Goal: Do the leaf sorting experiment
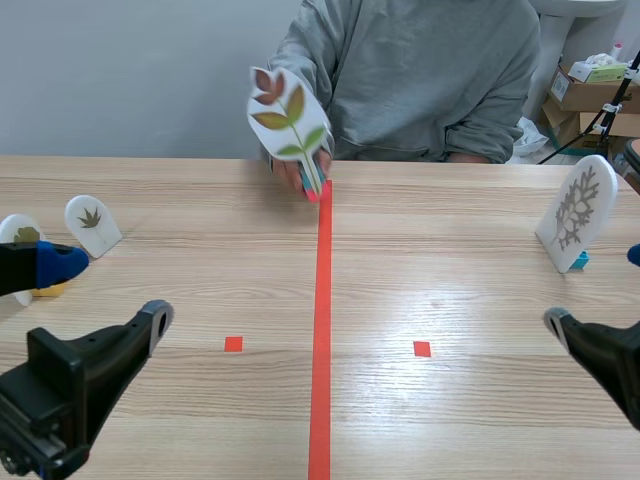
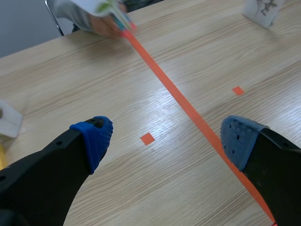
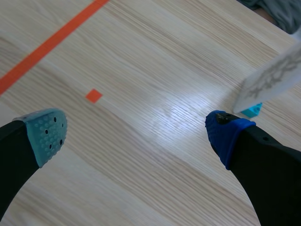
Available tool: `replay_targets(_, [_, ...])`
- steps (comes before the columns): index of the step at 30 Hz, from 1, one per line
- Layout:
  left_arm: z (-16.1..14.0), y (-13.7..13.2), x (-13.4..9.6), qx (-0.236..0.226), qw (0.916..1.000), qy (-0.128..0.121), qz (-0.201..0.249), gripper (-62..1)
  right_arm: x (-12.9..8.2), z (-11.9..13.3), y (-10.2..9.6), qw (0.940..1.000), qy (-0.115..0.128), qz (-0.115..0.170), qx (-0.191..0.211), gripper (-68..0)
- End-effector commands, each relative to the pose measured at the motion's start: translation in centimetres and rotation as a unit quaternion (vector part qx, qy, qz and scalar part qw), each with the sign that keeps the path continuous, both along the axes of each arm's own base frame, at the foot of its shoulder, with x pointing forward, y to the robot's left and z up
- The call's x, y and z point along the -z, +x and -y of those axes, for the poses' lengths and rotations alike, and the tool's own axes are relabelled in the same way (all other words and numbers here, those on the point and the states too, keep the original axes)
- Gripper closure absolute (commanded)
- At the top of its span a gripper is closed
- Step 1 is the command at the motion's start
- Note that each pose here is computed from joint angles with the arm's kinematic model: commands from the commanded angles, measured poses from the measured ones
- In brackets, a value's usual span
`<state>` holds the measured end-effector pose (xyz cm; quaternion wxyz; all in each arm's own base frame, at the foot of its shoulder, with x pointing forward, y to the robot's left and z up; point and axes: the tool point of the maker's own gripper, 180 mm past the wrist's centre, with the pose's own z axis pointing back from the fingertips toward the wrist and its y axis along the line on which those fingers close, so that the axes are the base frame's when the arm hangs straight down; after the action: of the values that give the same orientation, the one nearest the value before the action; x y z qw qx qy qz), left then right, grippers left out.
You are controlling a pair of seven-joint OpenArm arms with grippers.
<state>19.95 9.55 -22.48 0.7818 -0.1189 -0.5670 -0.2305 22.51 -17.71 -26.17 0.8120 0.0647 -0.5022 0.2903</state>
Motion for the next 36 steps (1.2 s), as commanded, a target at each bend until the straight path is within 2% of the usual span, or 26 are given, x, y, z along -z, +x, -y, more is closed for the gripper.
replay_targets(1, [-0.4, 0.3, -0.5, -0.003, 0.9999, 0.007, 0.013, -49.7, -0.7, -1.1, -0.3, 0.9999, 0.013, 0.005, -0.009, -60.4])
replay_targets(5, [-1.5, 0.7, -0.7, -0.019, 0.9995, 0.018, 0.019, -49.7, -2.5, -3.8, -1.8, 0.9992, 0.029, 0.007, -0.025, -60.4])
replay_targets(9, [-1.8, 0.8, -0.8, -0.023, 0.9992, 0.023, 0.021, -49.7, -3.6, -5.2, -2.9, 0.9987, 0.042, 0.009, -0.027, -60.4])
replay_targets(26, [-1.9, 0.7, -0.5, -0.024, 0.9993, 0.025, 0.016, -49.7, -3.7, -5.2, -2.8, 0.9986, 0.047, 0.011, -0.021, -60.4])
replay_targets(36, [-1.9, 0.7, -0.6, -0.024, 0.9993, 0.025, 0.016, -49.7, -4.1, -5.4, -2.7, 0.9979, 0.059, 0.018, -0.021, -60.4])
